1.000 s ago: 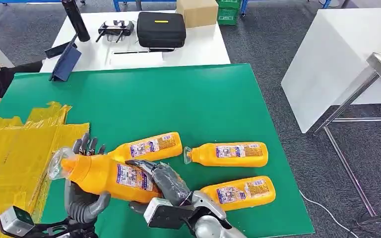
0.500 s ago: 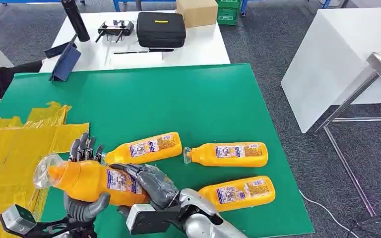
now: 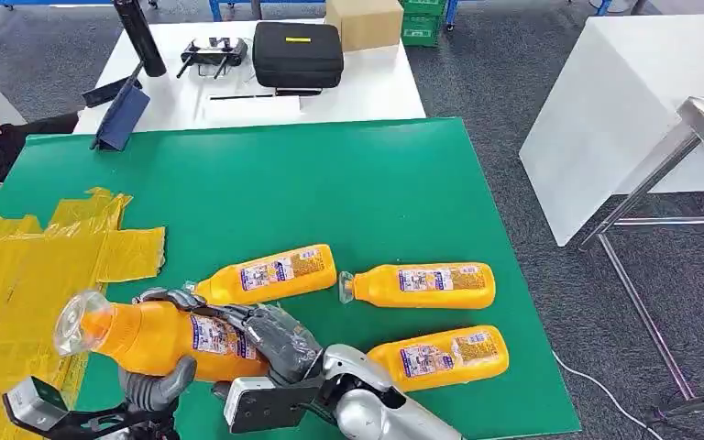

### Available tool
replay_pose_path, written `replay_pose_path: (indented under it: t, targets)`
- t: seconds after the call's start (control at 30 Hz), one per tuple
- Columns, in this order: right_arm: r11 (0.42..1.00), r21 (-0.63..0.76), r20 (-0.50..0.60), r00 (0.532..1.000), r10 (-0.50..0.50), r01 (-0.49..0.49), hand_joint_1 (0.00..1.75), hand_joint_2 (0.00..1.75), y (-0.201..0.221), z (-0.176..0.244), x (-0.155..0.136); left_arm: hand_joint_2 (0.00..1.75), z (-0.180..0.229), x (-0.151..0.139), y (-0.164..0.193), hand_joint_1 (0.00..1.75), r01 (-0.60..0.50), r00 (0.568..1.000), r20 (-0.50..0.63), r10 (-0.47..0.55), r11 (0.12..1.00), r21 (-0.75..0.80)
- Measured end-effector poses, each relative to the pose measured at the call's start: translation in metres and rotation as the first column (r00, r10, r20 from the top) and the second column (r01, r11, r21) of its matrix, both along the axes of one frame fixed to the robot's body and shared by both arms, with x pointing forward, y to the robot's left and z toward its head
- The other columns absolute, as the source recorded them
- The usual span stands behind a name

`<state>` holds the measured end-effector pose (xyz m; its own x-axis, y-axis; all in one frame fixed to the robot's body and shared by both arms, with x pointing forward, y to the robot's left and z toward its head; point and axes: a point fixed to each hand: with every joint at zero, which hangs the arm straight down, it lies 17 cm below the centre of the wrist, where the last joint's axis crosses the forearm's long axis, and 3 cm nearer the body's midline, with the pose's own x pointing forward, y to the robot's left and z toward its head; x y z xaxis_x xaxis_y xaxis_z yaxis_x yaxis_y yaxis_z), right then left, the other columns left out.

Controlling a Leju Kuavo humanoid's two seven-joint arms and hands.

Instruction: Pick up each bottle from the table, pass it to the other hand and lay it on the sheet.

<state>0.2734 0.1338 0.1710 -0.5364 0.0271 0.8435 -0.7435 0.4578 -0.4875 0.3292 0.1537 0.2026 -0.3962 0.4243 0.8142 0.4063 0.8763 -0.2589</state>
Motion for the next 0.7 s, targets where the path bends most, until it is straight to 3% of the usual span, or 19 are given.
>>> replay_pose_path:
  t: [0.5,0.53,0.57,0.6,0.63,0.67,0.7]
  targets:
    - [1.0,-0.008,-0.001,1.0,0.004,-0.004,1.75,1.75,0.001,-0.003,-0.001,1.75,-0.002,0.0,0.0,1.75,0.003,1.0,-0.004,-0.003,1.0,-0.004]
    - [1.0,-0.008,-0.002,1.0,0.002,-0.003,1.57,1.75,0.001,-0.003,0.0,1.75,-0.002,0.0,0.0,1.75,0.001,1.0,-0.003,-0.001,1.0,-0.002]
    - [1.0,-0.005,-0.003,1.0,-0.005,0.005,0.28,1.75,0.0,-0.003,0.001,1.75,-0.003,0.001,0.001,1.75,-0.012,1.0,-0.003,0.012,1.0,0.009]
    - [1.0,0.001,-0.001,1.0,-0.023,0.023,0.0,1.75,-0.002,-0.002,0.004,1.75,-0.006,0.004,0.003,1.75,-0.042,0.999,-0.004,0.042,0.998,0.042]
    - [0.999,0.005,0.002,0.999,-0.046,0.046,0.0,1.75,-0.004,-0.004,0.006,1.75,-0.007,0.007,0.005,1.75,-0.084,0.996,0.001,0.084,0.992,0.09]
    - [0.997,0.01,0.007,0.997,-0.074,0.073,0.0,0.0,-0.007,-0.005,0.008,1.75,-0.008,0.01,0.007,1.75,-0.129,0.992,0.013,0.129,0.982,0.141]
    - [0.994,0.017,0.007,0.995,-0.104,0.104,0.0,0.0,-0.011,-0.006,0.011,1.75,-0.009,0.013,0.01,1.75,-0.18,0.984,0.027,0.179,0.963,0.2]
